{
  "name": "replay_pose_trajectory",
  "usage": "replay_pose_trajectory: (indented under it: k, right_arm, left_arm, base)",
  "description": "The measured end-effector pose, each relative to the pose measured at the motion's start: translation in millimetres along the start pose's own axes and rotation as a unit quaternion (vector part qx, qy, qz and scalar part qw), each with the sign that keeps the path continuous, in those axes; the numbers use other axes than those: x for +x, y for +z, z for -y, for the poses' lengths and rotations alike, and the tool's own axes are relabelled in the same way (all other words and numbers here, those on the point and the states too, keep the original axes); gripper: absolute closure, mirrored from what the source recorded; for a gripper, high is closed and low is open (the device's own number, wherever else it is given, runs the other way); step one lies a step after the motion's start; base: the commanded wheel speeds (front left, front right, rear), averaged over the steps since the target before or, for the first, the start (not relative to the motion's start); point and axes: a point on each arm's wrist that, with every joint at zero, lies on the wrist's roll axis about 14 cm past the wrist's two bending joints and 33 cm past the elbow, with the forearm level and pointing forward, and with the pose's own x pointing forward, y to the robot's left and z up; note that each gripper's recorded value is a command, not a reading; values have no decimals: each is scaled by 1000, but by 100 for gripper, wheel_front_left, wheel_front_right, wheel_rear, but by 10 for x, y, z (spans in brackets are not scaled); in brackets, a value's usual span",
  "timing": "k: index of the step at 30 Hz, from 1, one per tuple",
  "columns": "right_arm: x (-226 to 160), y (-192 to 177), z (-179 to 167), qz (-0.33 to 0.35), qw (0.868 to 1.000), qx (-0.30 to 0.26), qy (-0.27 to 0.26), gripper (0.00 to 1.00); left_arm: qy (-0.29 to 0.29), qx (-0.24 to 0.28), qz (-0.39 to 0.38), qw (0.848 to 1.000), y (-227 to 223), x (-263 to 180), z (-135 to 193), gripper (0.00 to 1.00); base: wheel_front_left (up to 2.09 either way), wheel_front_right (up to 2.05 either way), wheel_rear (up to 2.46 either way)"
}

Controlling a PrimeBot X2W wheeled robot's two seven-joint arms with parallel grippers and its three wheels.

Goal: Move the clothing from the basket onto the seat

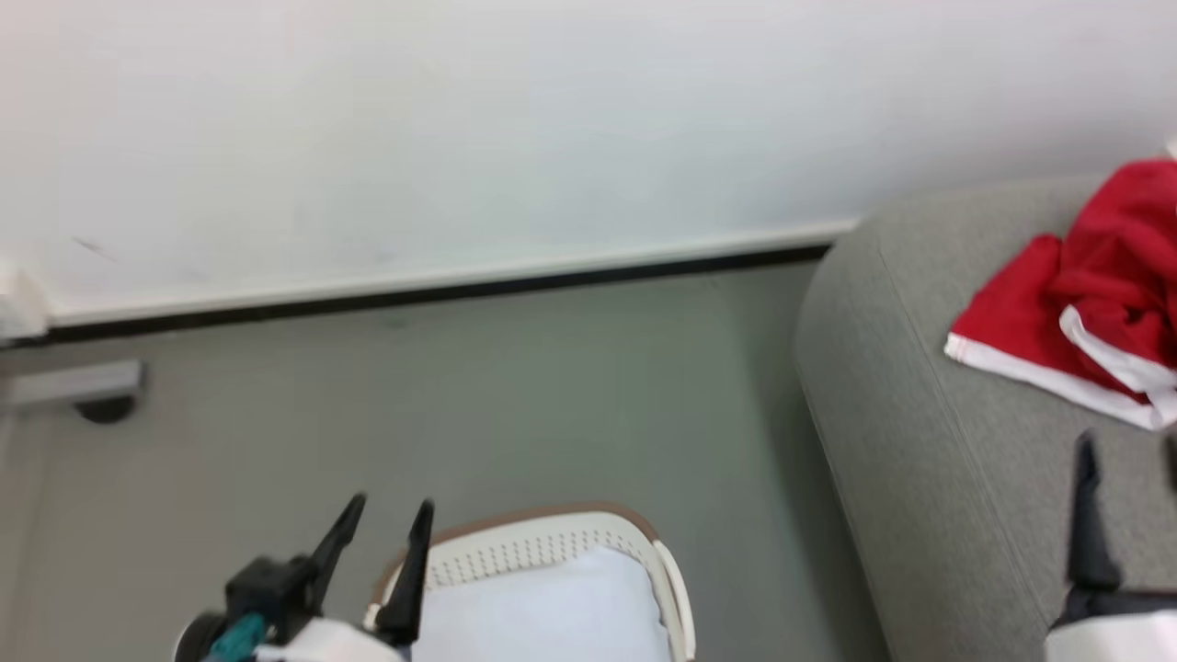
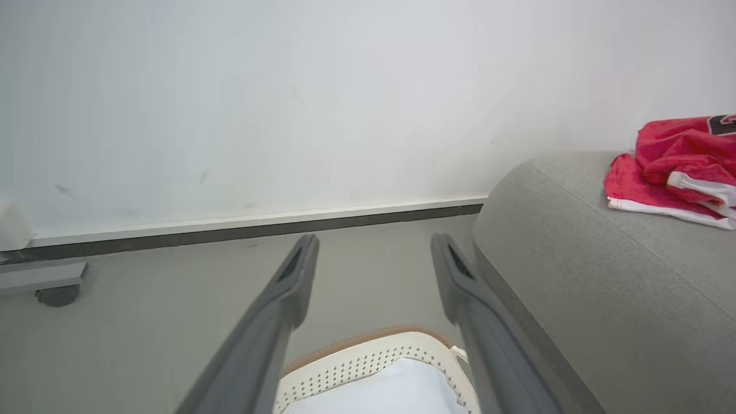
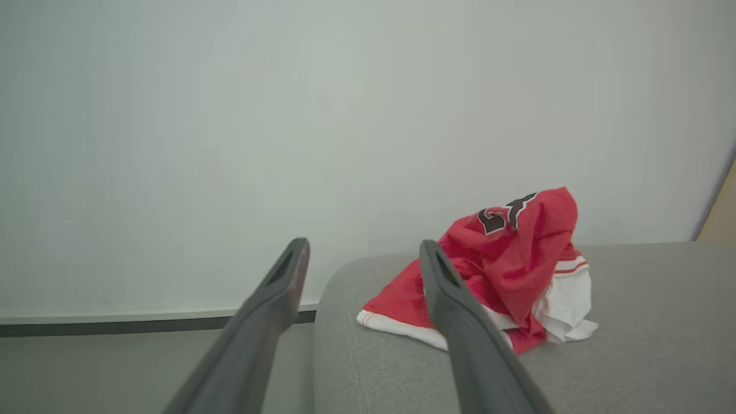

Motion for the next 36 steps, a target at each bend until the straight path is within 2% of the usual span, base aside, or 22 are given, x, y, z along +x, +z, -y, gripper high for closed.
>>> replay_pose_trajectory:
  k: [8,15,26,33,34,36]
  right_arm:
    - [-239,-244,-563,-40,996,30,80,0]
    - [-344,-365,-818,-62,990,54,116,0]
    - [-458,-598,-982,-103,983,69,136,0]
    - [-483,-611,-1001,-106,982,69,140,0]
    - [-487,-616,-1006,-107,982,69,141,100]
    - [-523,-671,-1004,-116,981,70,140,100]
  left_arm:
    - [82,1,14,997,47,-496,-381,0]
    - [131,1,16,991,13,-762,-583,0]
    - [140,-13,3,990,-132,-903,-646,0]
    - [143,-14,6,990,-130,-914,-668,0]
    - [144,-17,11,989,-111,-915,-670,100]
    - [145,-23,4,989,-166,-925,-646,100]
  base:
    - [0,0,0]
    - [0,0,0]
    - [0,0,0]
    - [0,0,0]
    - [0,0,0]
    - [0,0,0]
